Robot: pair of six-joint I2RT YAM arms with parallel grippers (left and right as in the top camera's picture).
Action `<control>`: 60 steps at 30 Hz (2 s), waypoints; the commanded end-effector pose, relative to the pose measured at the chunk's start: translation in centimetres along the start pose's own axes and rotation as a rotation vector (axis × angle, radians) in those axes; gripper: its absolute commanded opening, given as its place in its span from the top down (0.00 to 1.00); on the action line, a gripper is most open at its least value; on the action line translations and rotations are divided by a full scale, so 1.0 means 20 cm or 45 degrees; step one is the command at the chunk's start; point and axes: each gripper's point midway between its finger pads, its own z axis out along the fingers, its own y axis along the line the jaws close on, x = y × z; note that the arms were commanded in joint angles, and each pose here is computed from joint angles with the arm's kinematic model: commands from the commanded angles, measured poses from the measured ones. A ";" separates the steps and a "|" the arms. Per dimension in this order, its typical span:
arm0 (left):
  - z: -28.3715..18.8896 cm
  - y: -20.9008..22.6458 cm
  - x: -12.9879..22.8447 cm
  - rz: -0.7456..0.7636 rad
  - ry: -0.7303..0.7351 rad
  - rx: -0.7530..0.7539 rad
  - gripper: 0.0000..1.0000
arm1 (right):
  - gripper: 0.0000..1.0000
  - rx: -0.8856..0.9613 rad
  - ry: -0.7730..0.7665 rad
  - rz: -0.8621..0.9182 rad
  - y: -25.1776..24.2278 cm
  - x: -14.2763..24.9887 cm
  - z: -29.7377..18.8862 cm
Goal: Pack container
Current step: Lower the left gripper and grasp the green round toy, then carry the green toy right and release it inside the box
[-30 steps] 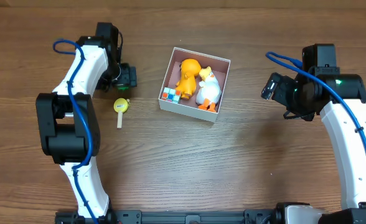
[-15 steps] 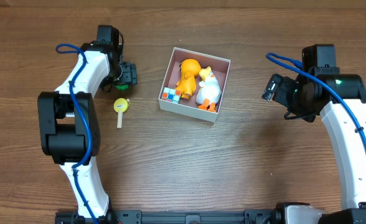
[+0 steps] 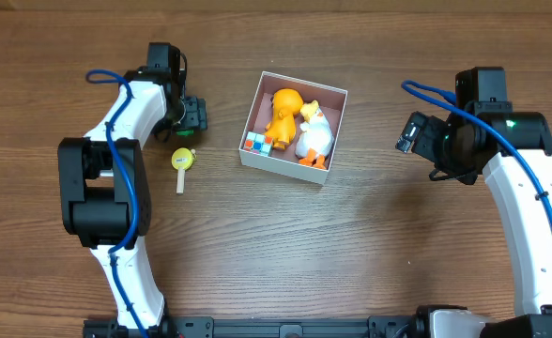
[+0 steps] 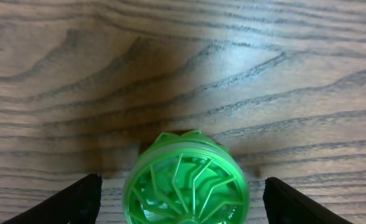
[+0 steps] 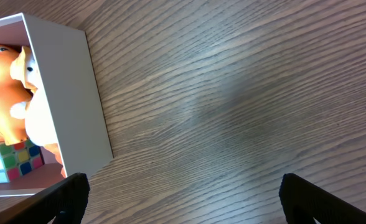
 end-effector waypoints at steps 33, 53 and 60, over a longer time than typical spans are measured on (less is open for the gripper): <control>-0.19 -0.07 -0.06 0.119 0.085 0.019 0.56 | 0.00 0.007 -0.016 -0.006 -0.01 0.00 -0.03; -0.74 -1.06 0.25 0.735 0.068 0.152 0.53 | 0.00 0.022 0.015 -0.003 -0.02 0.03 -0.03; -0.52 -1.10 0.43 0.715 0.175 0.153 0.49 | 0.00 0.023 0.019 -0.003 -0.02 0.03 -0.03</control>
